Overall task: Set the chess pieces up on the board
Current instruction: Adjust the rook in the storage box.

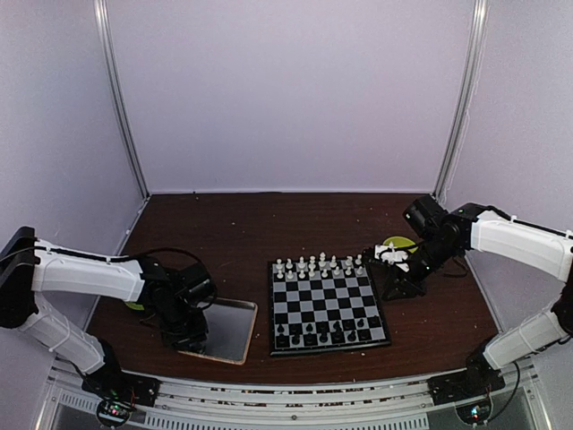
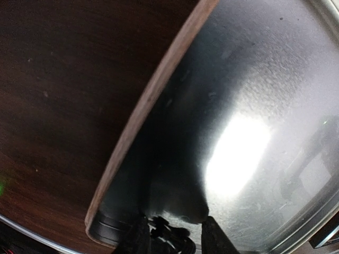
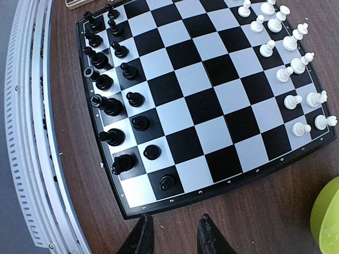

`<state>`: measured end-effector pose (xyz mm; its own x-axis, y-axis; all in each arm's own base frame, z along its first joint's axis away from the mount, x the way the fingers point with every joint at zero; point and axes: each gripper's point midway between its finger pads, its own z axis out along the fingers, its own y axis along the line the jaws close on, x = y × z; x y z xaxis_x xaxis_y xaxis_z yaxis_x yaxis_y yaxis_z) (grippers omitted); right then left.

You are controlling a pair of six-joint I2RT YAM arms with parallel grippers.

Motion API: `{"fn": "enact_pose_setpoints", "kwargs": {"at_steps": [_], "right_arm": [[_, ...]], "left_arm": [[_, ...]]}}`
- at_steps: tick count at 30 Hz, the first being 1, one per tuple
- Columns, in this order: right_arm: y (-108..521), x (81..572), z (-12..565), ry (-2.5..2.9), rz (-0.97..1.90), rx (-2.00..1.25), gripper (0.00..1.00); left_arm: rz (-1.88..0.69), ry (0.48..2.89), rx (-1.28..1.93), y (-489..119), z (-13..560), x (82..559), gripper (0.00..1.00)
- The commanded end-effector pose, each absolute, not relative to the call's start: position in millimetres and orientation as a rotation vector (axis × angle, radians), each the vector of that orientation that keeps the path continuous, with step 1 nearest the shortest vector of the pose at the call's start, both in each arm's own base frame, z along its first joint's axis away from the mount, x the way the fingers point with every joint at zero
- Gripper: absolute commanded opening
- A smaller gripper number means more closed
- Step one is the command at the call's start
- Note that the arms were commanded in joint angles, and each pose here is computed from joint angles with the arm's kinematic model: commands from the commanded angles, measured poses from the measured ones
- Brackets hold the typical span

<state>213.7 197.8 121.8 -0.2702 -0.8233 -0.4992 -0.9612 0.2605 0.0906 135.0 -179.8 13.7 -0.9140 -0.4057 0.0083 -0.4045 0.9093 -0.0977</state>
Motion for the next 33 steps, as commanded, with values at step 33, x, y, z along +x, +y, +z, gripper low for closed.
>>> {"fn": "enact_pose_setpoints", "kwargs": {"at_steps": [33], "right_arm": [[192.3,211.4,113.8,2.222,0.528,-1.651,0.29]], "left_arm": [[0.094,3.231,0.217,-207.5,6.8,115.2,0.28]]}}
